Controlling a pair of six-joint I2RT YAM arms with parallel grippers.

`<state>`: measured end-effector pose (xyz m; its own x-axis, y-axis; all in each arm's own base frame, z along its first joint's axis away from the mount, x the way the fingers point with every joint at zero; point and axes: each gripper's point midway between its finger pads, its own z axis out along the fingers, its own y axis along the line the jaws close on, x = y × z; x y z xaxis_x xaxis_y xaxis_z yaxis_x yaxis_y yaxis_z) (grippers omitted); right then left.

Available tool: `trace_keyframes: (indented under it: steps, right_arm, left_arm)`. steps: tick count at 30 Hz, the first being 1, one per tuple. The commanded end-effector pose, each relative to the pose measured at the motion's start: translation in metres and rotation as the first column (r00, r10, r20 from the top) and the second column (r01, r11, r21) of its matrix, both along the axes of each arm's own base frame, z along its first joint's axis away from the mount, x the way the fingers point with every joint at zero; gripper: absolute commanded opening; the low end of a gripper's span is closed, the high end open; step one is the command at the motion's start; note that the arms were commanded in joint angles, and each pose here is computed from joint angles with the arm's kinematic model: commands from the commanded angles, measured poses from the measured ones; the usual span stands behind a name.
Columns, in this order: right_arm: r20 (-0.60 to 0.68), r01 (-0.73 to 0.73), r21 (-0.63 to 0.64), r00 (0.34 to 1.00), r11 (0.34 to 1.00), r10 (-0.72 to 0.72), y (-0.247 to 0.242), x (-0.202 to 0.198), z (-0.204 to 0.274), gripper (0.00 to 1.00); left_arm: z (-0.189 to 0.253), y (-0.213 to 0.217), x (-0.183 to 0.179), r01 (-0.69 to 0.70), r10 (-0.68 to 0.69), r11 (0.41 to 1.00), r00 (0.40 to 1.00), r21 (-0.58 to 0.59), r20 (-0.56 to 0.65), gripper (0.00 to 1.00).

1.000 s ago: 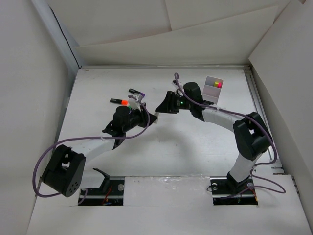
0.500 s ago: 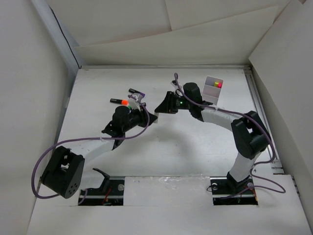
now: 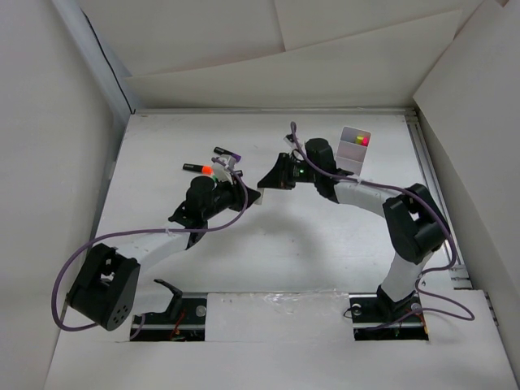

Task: Sort the stationery into containers
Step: Pick up the stationery from the center of the board, then place the stationery in the storage box.

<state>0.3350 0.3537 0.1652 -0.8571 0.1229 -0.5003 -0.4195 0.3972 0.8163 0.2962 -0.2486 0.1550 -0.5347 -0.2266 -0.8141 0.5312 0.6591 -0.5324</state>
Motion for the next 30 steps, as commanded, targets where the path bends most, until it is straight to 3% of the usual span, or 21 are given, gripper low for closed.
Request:
trace_keyframes:
  steps: [1,3,12,16,24,30]
  right_arm:
    - [0.02,-0.01,0.023,1.0,1.0,0.009,0.0,-0.001,0.001,0.12]
    - [0.038,-0.002,0.03,0.999,1.0,0.001,0.0,0.001,0.006,0.1]
    - [0.037,0.089,0.028,0.995,0.996,-0.091,-0.019,0.017,0.011,0.06]
    - [0.037,0.119,0.034,0.992,0.992,-0.12,-0.026,0.024,0.015,0.05]
    - [0.056,0.236,0.052,0.97,0.97,-0.238,-0.07,0.052,0.029,0.05]
    - [0.083,0.429,0.036,0.899,0.903,-0.43,-0.148,0.088,0.044,0.04]
  left_arm:
    - [0.02,-0.003,0.002,0.007,-0.003,0.999,0.997,-0.043,0.073,0.0]
    - [0.02,-0.003,0.002,0.007,-0.003,0.999,0.997,-0.043,0.073,0.0]
    - [0.038,0.003,-0.007,0.0,0.011,0.997,0.992,-0.081,0.125,0.41]
    - [0.042,0.007,-0.008,-0.011,0.024,0.996,0.99,-0.087,0.139,0.51]
    - [0.049,0.012,-0.011,-0.032,0.049,0.993,0.987,-0.113,0.151,0.53]
    - [0.044,0.016,-0.007,-0.075,0.088,0.991,0.989,-0.113,0.121,0.53]
